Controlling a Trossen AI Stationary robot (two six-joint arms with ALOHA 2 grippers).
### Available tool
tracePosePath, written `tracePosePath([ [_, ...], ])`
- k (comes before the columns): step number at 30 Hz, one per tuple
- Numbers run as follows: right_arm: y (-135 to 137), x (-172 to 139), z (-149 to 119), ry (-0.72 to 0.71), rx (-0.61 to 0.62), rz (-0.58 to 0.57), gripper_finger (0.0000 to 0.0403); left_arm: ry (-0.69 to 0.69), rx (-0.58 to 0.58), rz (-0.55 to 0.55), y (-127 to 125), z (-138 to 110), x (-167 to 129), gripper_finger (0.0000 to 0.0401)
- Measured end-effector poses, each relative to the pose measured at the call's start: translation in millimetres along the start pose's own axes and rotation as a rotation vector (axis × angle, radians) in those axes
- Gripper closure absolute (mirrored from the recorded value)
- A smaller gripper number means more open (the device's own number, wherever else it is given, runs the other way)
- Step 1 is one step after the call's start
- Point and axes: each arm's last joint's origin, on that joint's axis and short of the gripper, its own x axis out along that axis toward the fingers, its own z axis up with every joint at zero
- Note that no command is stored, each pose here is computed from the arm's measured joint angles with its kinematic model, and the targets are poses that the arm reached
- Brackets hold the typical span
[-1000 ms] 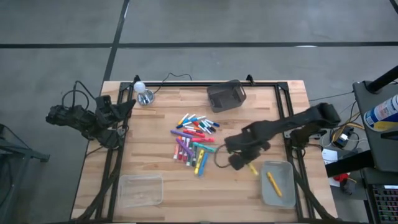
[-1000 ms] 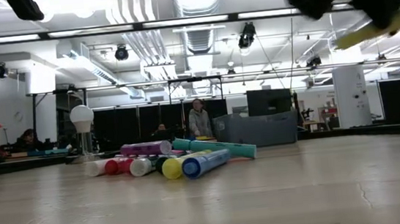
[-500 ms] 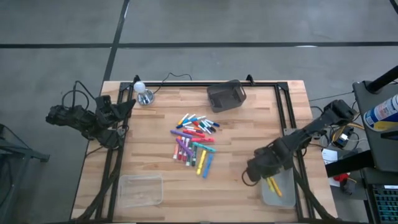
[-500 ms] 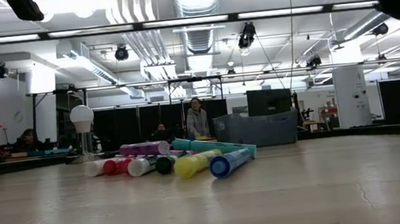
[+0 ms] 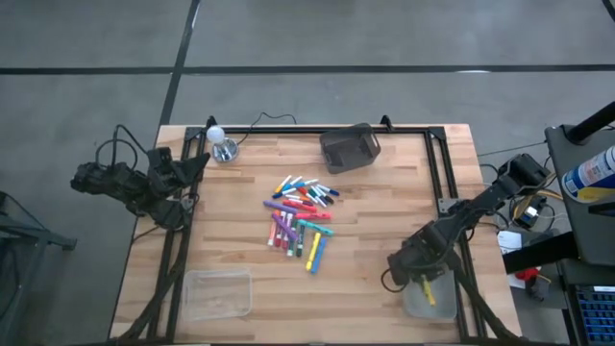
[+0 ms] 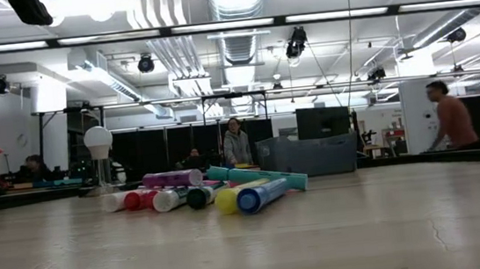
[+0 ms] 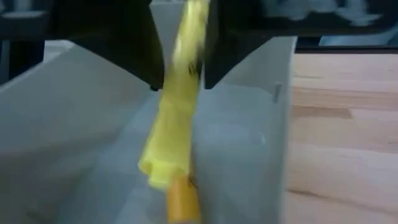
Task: Pick & Place Markers
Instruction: Put the right light yellow highlighter pen into the gray bin, then put the light blue highlighter pen into the gray bin
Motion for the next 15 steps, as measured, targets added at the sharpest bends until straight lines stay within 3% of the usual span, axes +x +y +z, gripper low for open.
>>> tracePosePath([
  [7,0,-6,-4,0.030,-0.014,0.016,0.0204,0.000,-0.002,0.000,0,0,0,0.0353],
  [11,2,-17,-11,0.009,-0.029,0.075,0.0189,0.000,-0.003,0.000,0,0,0,0.0353],
  [15,5,-29,-15,-0.122,-0.034,0.144,0.0190,0.000,-0.009,0.000,0,0,0,0.0353],
])
